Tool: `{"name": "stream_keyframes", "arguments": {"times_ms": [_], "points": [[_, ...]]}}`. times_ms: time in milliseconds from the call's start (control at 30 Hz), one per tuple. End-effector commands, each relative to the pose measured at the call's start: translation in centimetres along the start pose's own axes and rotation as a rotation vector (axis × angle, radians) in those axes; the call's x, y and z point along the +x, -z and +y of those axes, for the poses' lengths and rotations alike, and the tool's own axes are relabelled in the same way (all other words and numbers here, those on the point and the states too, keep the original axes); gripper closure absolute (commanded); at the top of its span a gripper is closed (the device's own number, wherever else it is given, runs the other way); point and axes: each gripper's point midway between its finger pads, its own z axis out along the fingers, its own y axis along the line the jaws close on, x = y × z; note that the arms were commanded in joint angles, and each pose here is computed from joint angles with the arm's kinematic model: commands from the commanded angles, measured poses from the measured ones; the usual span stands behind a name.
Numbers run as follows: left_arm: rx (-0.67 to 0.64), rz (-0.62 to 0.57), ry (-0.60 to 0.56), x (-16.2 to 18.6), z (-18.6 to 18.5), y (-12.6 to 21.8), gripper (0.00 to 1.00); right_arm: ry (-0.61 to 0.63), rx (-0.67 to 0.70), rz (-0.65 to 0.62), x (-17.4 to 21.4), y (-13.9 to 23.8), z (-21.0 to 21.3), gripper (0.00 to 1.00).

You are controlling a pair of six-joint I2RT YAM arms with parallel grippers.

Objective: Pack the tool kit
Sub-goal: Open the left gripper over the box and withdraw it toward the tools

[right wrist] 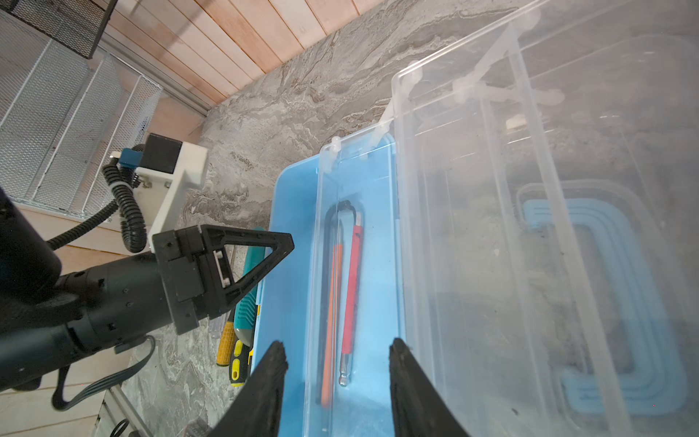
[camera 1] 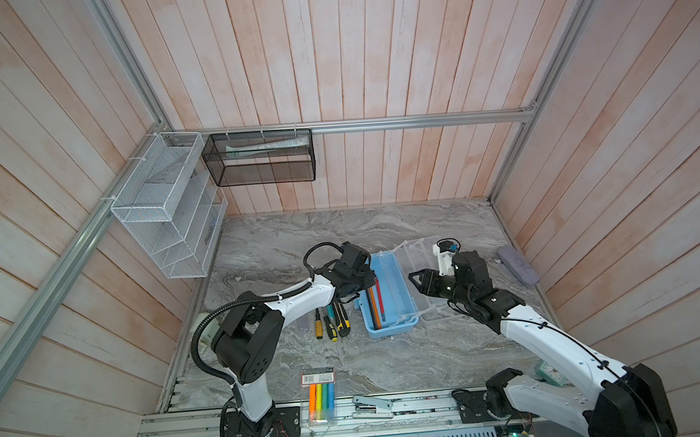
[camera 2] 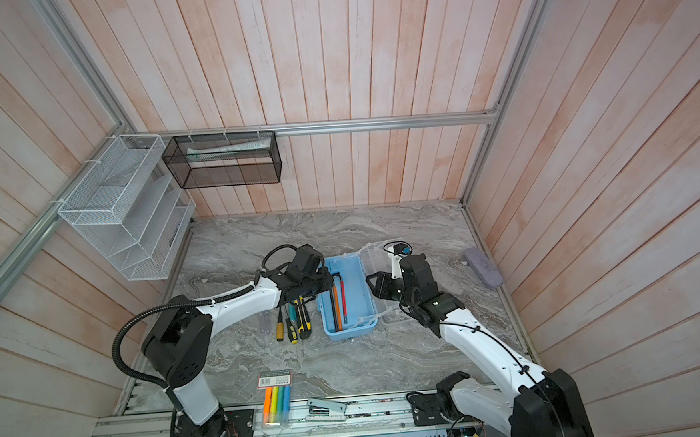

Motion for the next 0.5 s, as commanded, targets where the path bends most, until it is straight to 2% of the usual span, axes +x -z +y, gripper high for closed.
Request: {"name": "stream_keyframes", "arguments": {"times_ms": [0,167,333,467], "points": [[0.043,-0.044,-0.018,-1.5,-1.6,1.0,0.69,0.01,0.003,0.008,-0.1,0.4,0.1,0.55],[0.031,-0.103,-0.056,-2.1,-1.0,4.3,0.65,0.03,-0.02,-0.007,-0.7,1.5,1.1,0.54],[-0.038,-0.167,-0.068,-2.5,1.4,8.1,0.61,0.053,-0.055,-0.014,-0.8,2.4,2.2,0.46],[-0.078,-0.19,-0.052,-2.6,3.7,10.3,0.59,0.066,-0.073,0.0,-0.2,2.5,3.2,0.44]]}}
